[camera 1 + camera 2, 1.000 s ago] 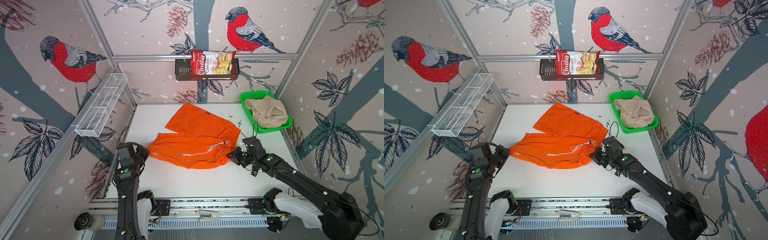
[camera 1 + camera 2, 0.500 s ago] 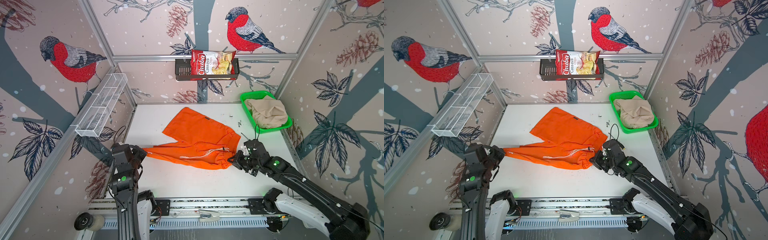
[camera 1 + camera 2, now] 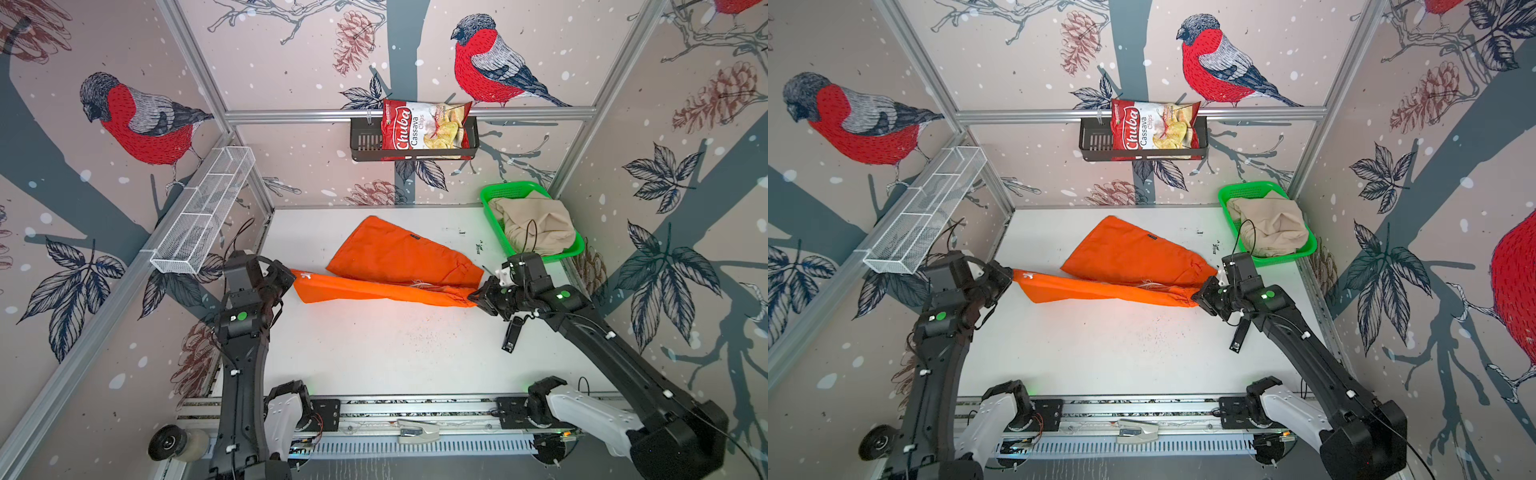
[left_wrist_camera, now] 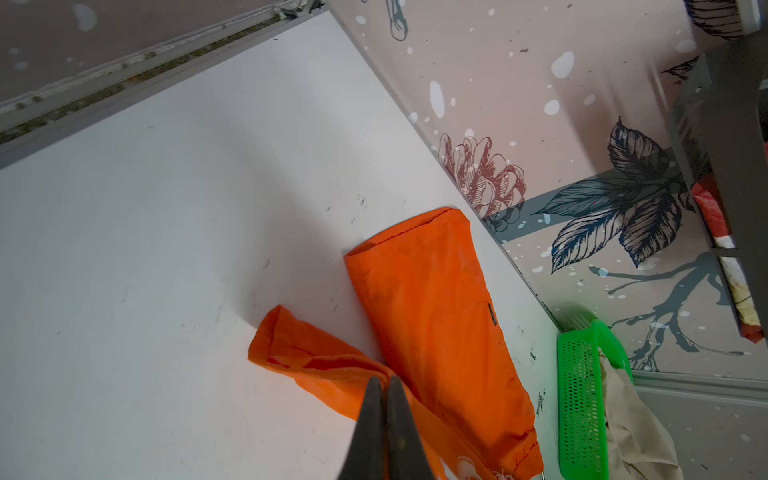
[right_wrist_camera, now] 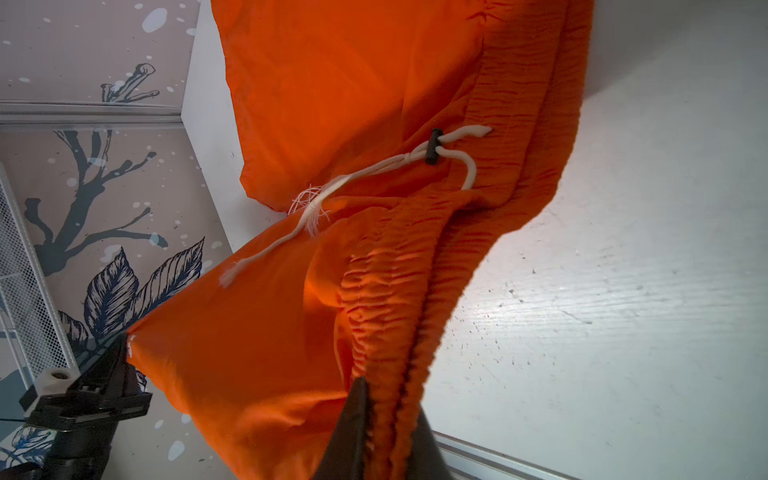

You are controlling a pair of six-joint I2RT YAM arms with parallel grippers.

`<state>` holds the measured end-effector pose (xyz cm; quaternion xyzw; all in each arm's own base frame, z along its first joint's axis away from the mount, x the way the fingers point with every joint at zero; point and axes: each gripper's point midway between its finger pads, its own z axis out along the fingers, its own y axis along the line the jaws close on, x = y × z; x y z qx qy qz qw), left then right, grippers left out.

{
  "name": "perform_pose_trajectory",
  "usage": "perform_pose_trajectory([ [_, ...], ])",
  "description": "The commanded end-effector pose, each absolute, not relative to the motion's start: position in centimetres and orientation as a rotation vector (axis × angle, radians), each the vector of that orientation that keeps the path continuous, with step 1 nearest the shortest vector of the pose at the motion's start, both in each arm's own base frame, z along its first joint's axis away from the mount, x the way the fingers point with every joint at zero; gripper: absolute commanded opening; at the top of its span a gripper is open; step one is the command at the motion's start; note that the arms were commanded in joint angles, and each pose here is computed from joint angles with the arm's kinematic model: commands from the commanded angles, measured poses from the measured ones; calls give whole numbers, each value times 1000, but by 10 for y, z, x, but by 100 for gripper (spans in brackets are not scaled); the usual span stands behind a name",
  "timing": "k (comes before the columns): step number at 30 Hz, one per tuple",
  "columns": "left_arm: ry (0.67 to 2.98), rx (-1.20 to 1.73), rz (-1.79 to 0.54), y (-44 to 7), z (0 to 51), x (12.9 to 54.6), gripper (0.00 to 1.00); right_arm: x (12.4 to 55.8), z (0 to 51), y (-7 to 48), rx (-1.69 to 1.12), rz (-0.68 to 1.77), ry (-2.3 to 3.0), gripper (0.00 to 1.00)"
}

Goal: Fold and stack the shorts

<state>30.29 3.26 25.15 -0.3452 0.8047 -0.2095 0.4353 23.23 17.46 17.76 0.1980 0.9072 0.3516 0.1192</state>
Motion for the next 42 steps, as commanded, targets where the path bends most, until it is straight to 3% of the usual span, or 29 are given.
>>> perform_pose_trajectory([
  [1, 1936, -749, -496, 33, 281, 327, 0, 226, 174, 176, 515, 1029, 2725, 15],
  [15, 1975, -658, -482, 31, 288, 370, 0, 205, 159, 175, 548, 1045, 2811, 15],
  [42, 2002, -504, -541, -1, 295, 429, 0, 213, 156, 171, 593, 1055, 2805, 15],
])
